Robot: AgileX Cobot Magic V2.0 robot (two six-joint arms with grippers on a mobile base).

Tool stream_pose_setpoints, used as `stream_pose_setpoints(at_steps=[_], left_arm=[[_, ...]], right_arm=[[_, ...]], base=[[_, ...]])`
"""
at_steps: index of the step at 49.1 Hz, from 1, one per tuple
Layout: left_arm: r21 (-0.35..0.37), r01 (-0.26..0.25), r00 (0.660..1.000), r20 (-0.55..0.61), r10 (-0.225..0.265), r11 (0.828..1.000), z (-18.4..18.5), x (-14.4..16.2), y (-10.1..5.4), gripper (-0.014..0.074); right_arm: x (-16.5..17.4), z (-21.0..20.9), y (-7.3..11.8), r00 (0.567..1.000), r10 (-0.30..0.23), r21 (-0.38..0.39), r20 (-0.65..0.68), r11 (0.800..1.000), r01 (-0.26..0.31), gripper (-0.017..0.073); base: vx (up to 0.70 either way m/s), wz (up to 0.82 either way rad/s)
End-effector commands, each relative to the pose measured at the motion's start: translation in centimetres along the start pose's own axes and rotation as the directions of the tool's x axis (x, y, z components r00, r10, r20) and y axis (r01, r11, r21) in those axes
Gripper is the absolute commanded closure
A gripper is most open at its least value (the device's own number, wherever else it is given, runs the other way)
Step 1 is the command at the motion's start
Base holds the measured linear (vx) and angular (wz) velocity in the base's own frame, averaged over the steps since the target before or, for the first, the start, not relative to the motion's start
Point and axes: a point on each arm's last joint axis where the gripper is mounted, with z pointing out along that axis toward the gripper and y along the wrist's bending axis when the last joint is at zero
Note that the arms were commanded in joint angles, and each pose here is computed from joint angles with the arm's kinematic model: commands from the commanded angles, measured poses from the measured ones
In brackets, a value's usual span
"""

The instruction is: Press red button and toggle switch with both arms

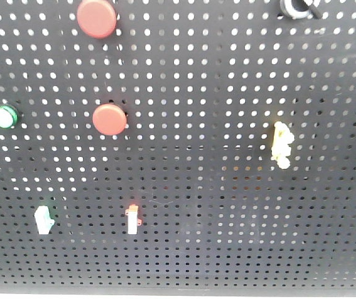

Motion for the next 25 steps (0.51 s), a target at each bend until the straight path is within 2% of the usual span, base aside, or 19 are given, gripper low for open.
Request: stream_pose_setpoints(at_steps=[1,25], left_arm=[[-0.003,0.016,0.998,0.064,-0.015,1.000,-0.04,0.31,0.01,0.0591],[-0.003,0.016,0.998,0.064,-0.015,1.000,-0.04,0.31,0.01,0.0591]], right_arm=[[-0.40,-0.05,-0.01,0.997,-0.006,0.003,0.080,1.000,0.006,0.0562],[-0.43,-0.09,-0.01,0.996,-0.006,0.003,0.086,1.000,0.006,0.0562]], base=[[0.00,0.00],[0.00,0.00]])
